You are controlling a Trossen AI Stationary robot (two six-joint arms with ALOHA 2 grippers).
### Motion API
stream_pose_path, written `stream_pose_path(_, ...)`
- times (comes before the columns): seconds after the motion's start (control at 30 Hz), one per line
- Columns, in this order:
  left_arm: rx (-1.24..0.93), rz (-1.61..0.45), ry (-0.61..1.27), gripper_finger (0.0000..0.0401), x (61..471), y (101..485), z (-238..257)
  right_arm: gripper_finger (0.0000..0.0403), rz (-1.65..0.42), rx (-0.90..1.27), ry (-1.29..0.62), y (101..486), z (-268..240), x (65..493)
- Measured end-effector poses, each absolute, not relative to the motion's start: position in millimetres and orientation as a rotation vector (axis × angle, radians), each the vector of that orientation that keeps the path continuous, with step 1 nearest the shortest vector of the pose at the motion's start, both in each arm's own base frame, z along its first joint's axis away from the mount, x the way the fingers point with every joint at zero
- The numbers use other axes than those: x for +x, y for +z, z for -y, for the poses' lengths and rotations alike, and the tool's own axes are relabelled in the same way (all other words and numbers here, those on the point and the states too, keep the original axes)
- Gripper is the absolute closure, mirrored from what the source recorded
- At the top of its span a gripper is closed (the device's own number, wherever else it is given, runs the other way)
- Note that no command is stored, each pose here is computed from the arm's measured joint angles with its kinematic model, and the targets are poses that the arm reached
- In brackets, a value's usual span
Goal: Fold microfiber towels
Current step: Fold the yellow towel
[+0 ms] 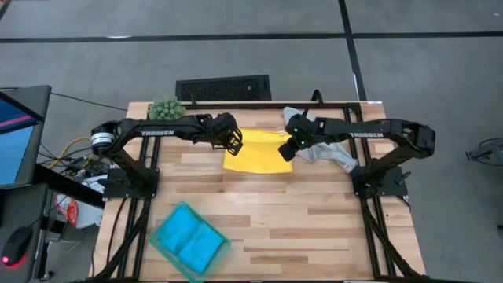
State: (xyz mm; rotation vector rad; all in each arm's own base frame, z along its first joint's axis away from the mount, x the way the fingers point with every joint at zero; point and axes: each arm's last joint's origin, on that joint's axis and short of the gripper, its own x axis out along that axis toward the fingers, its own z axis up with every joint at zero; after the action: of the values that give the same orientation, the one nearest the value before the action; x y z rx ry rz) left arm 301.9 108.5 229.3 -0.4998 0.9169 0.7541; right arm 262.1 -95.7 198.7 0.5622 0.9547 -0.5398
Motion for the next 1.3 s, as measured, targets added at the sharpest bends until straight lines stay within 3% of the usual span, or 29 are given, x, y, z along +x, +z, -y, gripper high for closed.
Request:
stream_pose_path(0.63, -0.429, -0.984, 0.708, 0.0401, 318, 195, -125, 0.0395, -1.008, 0.659, -0.665, 178, 105, 264)
stream_pose_path(0.87, -0.380, -1.052, 0.741, 0.0399, 317, 183, -130, 0.0365, -0.999, 0.675, -0.678, 167, 114, 269)
stream_pose_path(1.03, -0.288, -1.074, 0.738, 0.0365, 315, 184, -136, 0.0329, -1.031, 0.697, -0.751, 154, 122, 267)
stream_pose_path(1.3, -0.274, -1.028, 0.671, 0.0278, 314, 186, -152, 0.0286, -1.006, 0.735, -0.786, 151, 133, 265)
